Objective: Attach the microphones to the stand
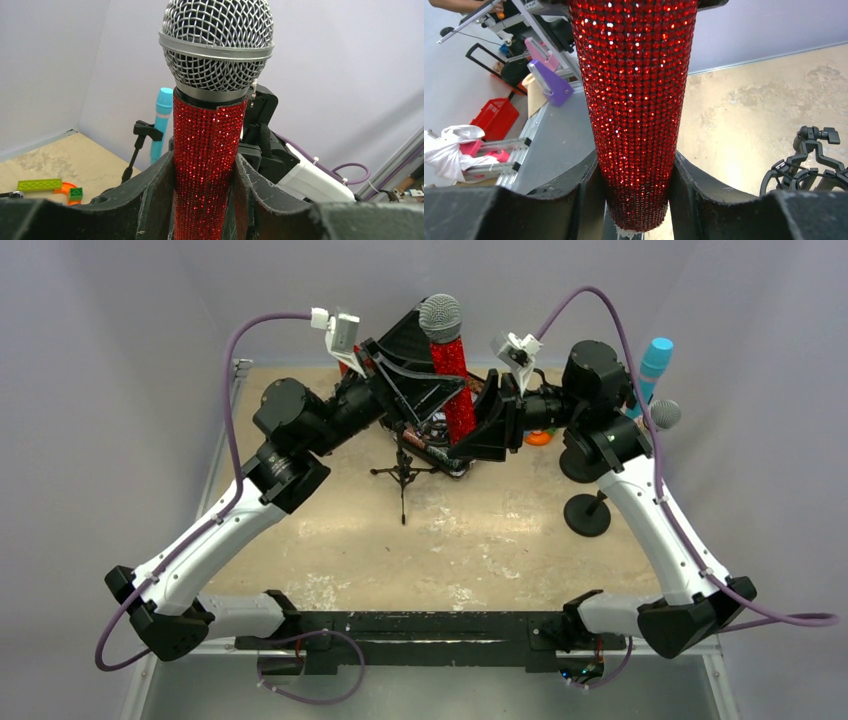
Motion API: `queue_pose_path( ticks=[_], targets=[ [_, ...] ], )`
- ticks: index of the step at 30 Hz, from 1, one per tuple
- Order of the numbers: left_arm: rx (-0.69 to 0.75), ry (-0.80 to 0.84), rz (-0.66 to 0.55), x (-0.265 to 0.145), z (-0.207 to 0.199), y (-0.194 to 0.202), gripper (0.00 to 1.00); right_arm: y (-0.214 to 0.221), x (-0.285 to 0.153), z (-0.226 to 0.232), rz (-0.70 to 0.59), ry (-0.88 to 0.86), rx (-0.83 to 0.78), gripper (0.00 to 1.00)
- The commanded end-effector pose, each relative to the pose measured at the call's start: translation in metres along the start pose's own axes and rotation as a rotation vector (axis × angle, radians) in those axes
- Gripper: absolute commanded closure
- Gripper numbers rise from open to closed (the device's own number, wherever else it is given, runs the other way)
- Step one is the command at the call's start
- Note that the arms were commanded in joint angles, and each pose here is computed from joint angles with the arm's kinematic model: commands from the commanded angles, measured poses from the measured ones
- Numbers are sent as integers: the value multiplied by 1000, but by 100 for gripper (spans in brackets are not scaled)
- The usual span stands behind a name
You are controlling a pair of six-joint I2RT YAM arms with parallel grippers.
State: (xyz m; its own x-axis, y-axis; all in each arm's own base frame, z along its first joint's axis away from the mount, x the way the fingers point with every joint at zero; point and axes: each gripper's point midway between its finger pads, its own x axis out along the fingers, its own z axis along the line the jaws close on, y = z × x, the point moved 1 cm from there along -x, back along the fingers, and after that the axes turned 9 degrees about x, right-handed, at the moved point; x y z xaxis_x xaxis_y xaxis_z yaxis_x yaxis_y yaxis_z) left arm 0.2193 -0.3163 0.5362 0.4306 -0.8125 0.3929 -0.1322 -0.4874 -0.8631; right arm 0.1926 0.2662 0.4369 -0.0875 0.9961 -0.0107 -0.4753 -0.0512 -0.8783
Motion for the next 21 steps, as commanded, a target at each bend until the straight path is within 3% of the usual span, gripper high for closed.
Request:
queue_pose_path(
  ticks=[1, 3, 6, 11, 21],
  targets=[
    [-7, 106, 8, -15, -29, -10, 56, 3, -8, 10, 4, -16, -108, 92],
    [25, 124, 27, -22, -33, -11, 36, 11, -13, 10, 25, -27, -141, 94],
    [60, 144, 98, -32, -36, -7, 24, 18, -18, 9, 45, -10, -206, 95],
    [68, 185, 216, -37, -40, 6, 23, 25, -20, 13, 64, -41, -222, 96],
    [68, 237, 256, -18, -38, 17, 24, 29, -19, 14, 76, -72, -192, 96]
  ],
)
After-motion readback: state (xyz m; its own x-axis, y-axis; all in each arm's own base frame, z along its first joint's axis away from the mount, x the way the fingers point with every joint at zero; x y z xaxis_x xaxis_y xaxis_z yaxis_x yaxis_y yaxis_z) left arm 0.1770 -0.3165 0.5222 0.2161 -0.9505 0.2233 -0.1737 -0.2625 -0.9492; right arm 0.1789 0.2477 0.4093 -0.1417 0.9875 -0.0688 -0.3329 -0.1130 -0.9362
